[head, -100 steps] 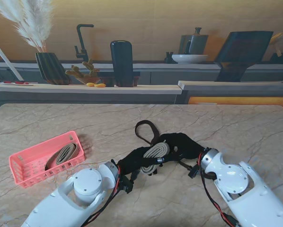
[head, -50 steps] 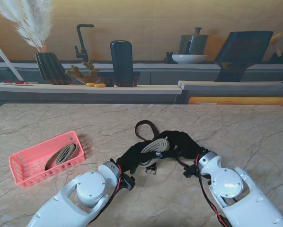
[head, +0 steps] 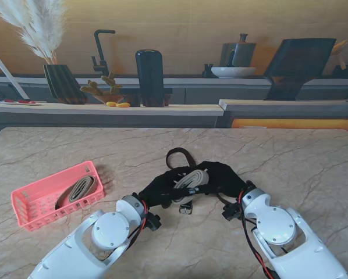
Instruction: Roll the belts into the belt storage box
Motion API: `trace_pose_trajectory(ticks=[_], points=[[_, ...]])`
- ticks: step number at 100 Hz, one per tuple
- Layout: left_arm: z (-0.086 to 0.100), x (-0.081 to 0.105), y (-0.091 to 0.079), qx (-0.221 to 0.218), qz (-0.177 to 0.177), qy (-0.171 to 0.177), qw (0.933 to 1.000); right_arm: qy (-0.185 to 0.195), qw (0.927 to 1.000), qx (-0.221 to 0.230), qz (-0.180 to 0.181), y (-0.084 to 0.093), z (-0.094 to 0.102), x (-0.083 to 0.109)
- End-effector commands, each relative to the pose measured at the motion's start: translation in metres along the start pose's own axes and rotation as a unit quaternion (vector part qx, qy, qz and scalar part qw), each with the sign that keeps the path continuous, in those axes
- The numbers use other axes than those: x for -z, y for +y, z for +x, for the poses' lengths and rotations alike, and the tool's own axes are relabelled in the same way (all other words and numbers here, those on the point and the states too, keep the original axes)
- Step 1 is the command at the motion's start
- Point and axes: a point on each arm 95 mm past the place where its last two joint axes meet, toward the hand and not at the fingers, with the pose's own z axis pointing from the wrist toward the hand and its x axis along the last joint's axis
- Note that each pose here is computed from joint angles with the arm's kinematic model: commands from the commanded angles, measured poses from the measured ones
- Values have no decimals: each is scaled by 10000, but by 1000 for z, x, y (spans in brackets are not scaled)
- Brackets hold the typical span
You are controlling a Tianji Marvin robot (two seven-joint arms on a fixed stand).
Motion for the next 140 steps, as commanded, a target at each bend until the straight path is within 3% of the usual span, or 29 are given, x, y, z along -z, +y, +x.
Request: trace_pose_trajectory(ticks=[1,35,62,74,105,140], points=[[0,2,2,-23,50,43,10000,-14,10000,-74,-51,-4,4,-1],[4,3,4,-788,113,230,9966,-250,9982,-268,-468,-10,7,-6],[7,0,10,-1695,246,227,9850,-230,9963,-435,-706,-15,12,-13],[7,-3,14,-1888,276,183,9815,-217,9952,-547,-783,-18,14,-16],[6,-11,22,-1652,605,23,9844,-244,9942,-696,-780,-23,14,-16],[7,-15,34,-467,888,-20,9950,37,9915,-917,-917,-24,20,-10]])
